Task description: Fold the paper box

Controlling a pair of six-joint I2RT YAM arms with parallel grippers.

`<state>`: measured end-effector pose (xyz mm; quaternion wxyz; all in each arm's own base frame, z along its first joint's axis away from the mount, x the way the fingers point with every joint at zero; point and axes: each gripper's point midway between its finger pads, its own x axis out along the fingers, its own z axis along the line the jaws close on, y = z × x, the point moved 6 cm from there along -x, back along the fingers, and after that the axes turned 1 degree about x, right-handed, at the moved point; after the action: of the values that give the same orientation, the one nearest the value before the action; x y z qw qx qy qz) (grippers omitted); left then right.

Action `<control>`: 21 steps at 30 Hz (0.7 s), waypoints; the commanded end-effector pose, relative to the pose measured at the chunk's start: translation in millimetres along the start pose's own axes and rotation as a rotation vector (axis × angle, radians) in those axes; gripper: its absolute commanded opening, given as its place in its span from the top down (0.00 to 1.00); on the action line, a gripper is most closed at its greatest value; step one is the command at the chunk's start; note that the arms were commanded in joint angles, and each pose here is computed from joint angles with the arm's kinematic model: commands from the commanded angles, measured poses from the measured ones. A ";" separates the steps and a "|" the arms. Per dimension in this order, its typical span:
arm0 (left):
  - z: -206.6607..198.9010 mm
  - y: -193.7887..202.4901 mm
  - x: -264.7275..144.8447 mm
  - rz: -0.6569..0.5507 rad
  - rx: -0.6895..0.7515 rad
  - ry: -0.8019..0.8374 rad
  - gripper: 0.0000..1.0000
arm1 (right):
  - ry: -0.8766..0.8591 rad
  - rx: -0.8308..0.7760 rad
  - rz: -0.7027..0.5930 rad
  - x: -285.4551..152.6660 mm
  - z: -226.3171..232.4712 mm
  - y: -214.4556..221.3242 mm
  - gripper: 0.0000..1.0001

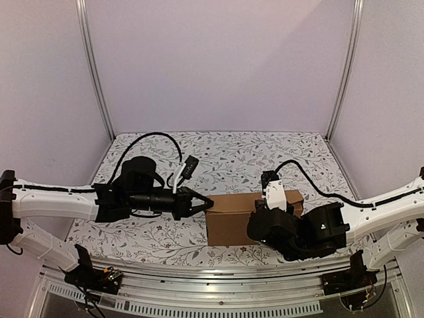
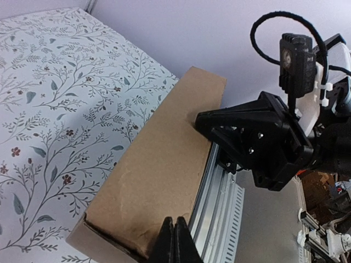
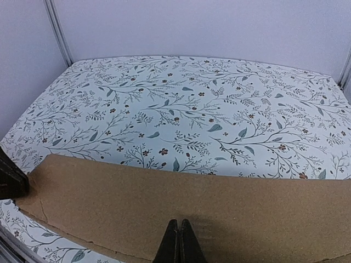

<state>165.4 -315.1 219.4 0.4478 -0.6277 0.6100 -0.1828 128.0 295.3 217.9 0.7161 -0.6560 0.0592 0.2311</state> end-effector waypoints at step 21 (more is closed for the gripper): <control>7.1 6.7 7.4 0.013 -0.052 0.084 1.00 | 0.015 -0.139 0.128 6.2 -14.3 32.5 1.00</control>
<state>165.5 -322.1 259.9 0.4229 -0.6225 0.6115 -0.2442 128.8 295.0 218.1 0.7136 -0.6578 0.0585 0.2338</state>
